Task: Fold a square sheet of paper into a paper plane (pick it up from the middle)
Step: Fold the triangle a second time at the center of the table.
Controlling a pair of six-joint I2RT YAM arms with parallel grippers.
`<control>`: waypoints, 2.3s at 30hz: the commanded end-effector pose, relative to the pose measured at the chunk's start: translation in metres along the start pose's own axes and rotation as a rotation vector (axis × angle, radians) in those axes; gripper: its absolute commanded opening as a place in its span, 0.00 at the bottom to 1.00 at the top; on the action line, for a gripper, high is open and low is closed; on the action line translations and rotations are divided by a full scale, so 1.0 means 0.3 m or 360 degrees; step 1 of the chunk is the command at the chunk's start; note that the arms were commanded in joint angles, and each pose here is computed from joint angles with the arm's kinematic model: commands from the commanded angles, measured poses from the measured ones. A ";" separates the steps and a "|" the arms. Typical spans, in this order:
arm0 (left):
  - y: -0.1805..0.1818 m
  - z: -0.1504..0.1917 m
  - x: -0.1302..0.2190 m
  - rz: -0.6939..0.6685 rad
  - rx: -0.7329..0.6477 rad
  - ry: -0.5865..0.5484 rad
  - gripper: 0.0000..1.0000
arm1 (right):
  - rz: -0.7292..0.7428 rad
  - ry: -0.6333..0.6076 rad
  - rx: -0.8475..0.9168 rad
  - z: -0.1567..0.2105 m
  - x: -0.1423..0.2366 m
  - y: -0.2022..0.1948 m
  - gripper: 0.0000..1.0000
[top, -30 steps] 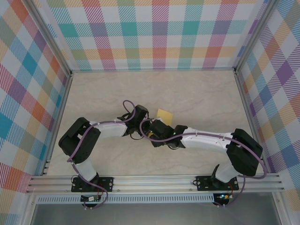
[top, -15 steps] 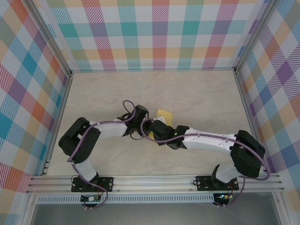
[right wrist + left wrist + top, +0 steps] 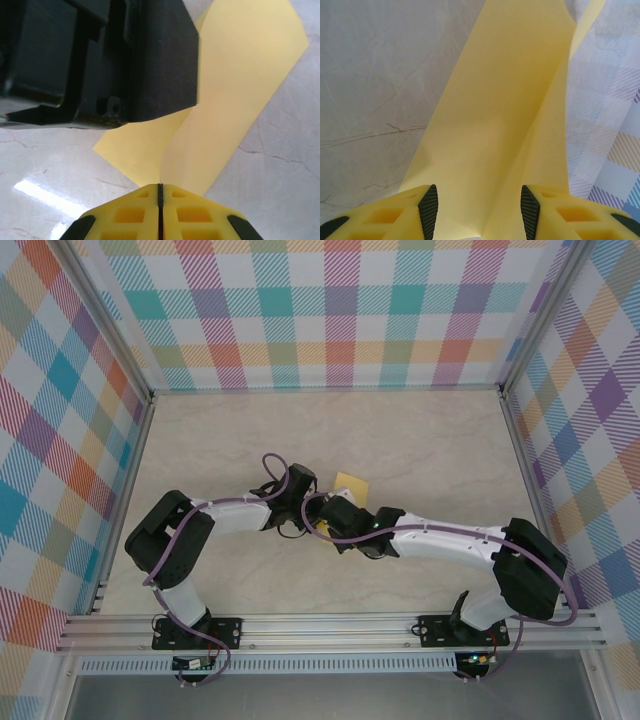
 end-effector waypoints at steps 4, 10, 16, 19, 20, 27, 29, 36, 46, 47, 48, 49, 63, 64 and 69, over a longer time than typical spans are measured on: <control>0.034 -0.040 0.066 -0.0115 -0.0023 -0.0136 0.51 | -0.0432 0.0033 -0.0150 -0.010 0.003 0.020 0.06; 0.063 -0.034 0.087 -0.0140 -0.0048 -0.0151 0.50 | -0.0803 0.0025 -0.0337 -0.031 -0.003 -0.001 0.06; 0.061 -0.018 0.080 -0.0105 -0.0068 -0.0114 0.45 | -0.0930 0.0018 -0.0408 -0.042 0.000 -0.043 0.06; 0.061 -0.001 0.070 -0.0110 -0.0105 -0.0071 0.41 | -0.0979 0.0033 -0.0429 -0.041 -0.003 -0.059 0.06; 0.062 0.005 0.067 -0.0120 -0.0121 -0.0067 0.39 | -0.0977 0.0047 -0.0438 -0.038 -0.007 -0.066 0.06; 0.074 0.044 0.030 -0.0155 -0.0165 0.0010 0.27 | -0.0906 0.0126 -0.0498 0.000 -0.040 -0.116 0.07; 0.074 0.052 0.020 -0.0161 -0.0172 0.0024 0.24 | -0.0875 0.0154 -0.0509 0.013 -0.048 -0.126 0.07; 0.080 0.068 -0.021 -0.0201 -0.0193 0.0068 0.17 | -0.0792 0.0204 -0.0549 0.030 -0.076 -0.149 0.07; 0.170 0.074 -0.045 -0.0382 -0.0213 0.0077 0.12 | -0.0639 0.0302 -0.0609 0.056 -0.125 -0.195 0.07; 0.176 0.075 -0.046 -0.0394 -0.0213 0.0079 0.11 | -0.0626 0.0313 -0.0612 0.058 -0.131 -0.198 0.07; 0.184 0.075 -0.047 -0.0404 -0.0216 0.0080 0.11 | -0.0615 0.0323 -0.0617 0.058 -0.137 -0.204 0.07; 0.187 0.075 -0.046 -0.0407 -0.0215 0.0078 0.11 | -0.0607 0.0335 -0.0619 0.060 -0.144 -0.207 0.07; 0.200 0.070 -0.039 -0.0455 -0.0240 0.0066 0.10 | -0.0533 0.0450 -0.0515 0.062 -0.204 -0.230 0.07; 0.202 0.071 -0.041 -0.0457 -0.0242 0.0069 0.11 | -0.0529 0.0458 -0.0506 0.063 -0.205 -0.231 0.07; 0.198 0.070 -0.044 -0.0456 -0.0248 0.0072 0.10 | -0.0549 0.0447 -0.0471 0.057 -0.208 -0.227 0.08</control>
Point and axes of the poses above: each hand's point on the last joint's axis, 136 mm out from that joint toward the fingers, its own x axis back along the fingers, its own y axis along the line the jaws close on, z = x × y, the point moved 1 cm from there along x, back along the fingers, and after that the axes turned 9 degrees about x, right-handed, at the moved point
